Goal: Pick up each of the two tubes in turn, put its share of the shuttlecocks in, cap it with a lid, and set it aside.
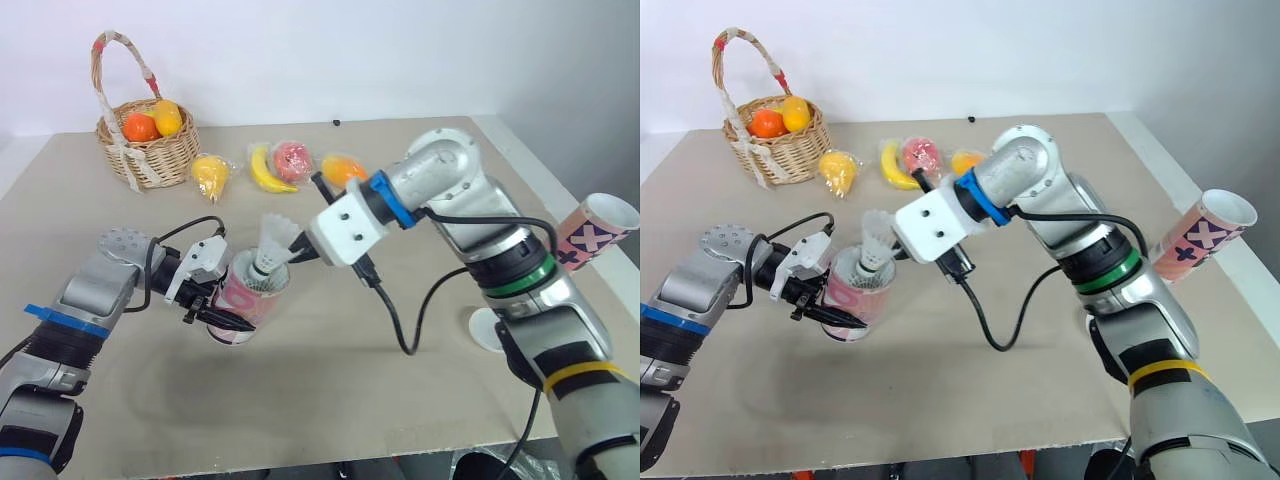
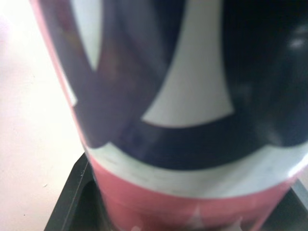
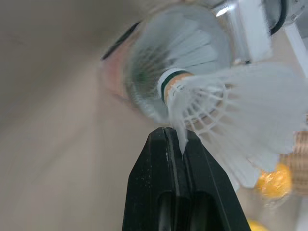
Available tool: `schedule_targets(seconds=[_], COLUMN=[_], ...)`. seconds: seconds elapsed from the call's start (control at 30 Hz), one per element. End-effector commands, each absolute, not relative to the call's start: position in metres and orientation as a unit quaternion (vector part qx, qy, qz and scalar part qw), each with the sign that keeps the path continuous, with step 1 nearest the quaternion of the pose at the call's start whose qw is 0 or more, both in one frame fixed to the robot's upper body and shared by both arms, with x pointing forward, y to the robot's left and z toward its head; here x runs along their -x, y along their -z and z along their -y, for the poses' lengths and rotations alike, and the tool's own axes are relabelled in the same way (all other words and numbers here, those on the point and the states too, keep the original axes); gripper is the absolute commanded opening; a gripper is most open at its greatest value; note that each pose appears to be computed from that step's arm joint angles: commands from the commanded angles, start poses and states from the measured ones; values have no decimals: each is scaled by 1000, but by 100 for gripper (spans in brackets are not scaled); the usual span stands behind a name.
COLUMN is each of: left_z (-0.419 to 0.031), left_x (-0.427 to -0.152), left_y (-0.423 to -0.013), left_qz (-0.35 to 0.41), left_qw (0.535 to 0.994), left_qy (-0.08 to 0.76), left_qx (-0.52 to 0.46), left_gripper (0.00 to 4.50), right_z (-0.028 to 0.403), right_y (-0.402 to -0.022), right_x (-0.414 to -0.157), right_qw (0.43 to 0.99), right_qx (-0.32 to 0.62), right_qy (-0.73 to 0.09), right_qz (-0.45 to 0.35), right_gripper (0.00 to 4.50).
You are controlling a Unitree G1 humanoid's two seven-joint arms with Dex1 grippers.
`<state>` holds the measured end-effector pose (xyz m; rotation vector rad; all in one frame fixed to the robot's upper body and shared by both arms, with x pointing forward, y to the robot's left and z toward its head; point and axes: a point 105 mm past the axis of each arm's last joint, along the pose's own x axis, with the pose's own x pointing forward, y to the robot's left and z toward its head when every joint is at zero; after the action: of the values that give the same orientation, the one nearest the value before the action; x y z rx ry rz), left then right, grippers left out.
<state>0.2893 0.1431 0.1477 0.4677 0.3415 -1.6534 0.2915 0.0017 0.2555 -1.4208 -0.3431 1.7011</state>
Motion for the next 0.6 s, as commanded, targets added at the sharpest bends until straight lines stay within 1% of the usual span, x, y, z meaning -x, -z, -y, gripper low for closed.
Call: schedule_targets(seconds=[0.03, 0.07, 0.1, 0.13, 0.2, 0.23, 0.27, 0.43, 0.57, 0.6], left_z=[-139, -139, -139, -139, -138, -138, -138, -138, -137, -137], left_x=[-288, -289, -289, -289, -289, -289, -289, -289, -289, -289], left_y=[-146, -146, -146, -146, -145, -145, -145, -144, -144, -144], left_qz=[-147, -146, -146, -146, -145, -145, -145, -145, -144, -144], left_qw=[636, 636, 636, 636, 636, 636, 636, 635, 634, 634], left_qy=[729, 729, 729, 730, 730, 730, 730, 731, 731, 731], left_qx=[-204, -204, -204, -204, -204, -203, -203, -204, -205, -205], left_gripper=[233, 233, 233, 233, 233, 233, 233, 233, 233, 233], right_z=[-5, -5, -5, -5, -6, -6, -4, 7, 14, 14], right_y=[-262, -262, -262, -263, -266, -269, -271, -288, -299, -299], right_x=[-279, -276, -273, -270, -262, -258, -256, -266, -278, -283], right_qw=[409, 403, 398, 398, 399, 402, 405, 461, 519, 532], right_qx=[546, 531, 521, 508, 473, 453, 439, 385, 318, 313], right_qy=[-717, -732, -742, -751, -772, -782, -789, -790, -788, -781], right_qz=[145, 142, 140, 141, 145, 146, 144, 127, 96, 89], right_gripper=[53, 83, 137, 166, 254, 307, 347, 347, 347, 324])
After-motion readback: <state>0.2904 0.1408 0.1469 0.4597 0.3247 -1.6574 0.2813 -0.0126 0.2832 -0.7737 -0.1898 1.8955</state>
